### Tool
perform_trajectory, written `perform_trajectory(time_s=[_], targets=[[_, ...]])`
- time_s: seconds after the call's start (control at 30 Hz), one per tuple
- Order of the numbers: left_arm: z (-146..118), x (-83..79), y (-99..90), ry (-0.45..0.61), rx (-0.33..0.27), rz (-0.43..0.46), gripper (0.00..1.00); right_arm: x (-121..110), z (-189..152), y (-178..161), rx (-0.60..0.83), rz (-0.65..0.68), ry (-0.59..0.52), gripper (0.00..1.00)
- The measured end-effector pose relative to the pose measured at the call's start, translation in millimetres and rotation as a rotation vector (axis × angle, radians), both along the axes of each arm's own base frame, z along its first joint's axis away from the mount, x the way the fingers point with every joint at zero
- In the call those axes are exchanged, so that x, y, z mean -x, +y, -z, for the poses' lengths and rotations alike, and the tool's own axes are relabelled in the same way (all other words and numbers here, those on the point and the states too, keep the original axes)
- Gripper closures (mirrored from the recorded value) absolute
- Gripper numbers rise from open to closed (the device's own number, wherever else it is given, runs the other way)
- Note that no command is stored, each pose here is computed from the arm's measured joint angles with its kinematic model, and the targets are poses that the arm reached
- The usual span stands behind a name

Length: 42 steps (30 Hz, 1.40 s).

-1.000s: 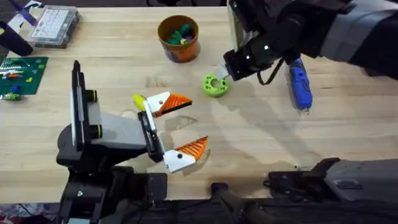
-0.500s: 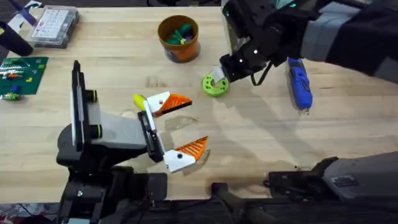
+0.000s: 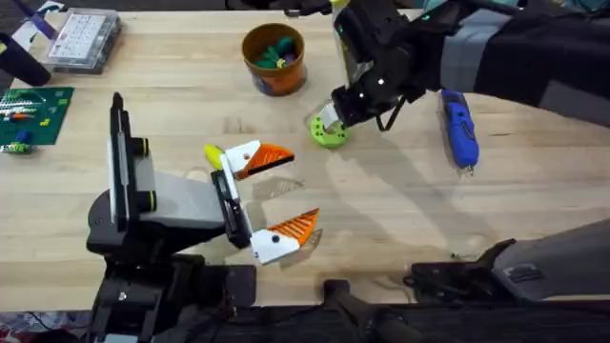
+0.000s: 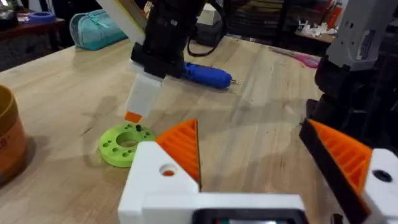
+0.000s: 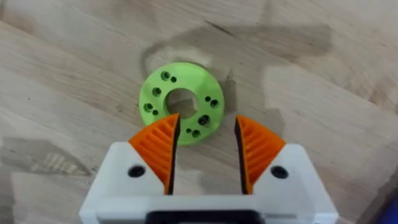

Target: Pick up the gripper from the table and insert it into the empty holder that is missing its gripper. Then pick up a screw, insert it into the mounting hole, and use the screwdriver to tighten it. Finally, clean up the table by picking up the vegetable and placing it into the bucket.

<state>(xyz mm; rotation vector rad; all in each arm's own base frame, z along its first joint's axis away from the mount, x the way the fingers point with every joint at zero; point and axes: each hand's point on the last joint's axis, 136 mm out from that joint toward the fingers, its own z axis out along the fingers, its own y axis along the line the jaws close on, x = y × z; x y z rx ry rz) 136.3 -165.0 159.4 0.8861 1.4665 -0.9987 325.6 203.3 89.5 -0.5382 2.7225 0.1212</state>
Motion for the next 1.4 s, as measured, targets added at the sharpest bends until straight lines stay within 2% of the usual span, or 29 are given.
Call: perform_trajectory(time_s=[0.6, 0.93, 1.4], targets=[[0.0, 0.0, 0.0, 0.000, 0.000, 0.000, 0.014, 22.6, 26.9, -9.6, 0.030, -0.051, 0.078, 0.476], [0.0, 0.0, 0.0, 0.000, 0.000, 0.000, 0.014, 10.5, 22.6, -1.4, 0.001, -0.065, 0.022, 0.476], [0.0, 0.0, 0.0, 0.000, 0.000, 0.000, 0.014, 8.9, 28.5, -0.4, 0.005, -0.065, 0.028, 0.476]])
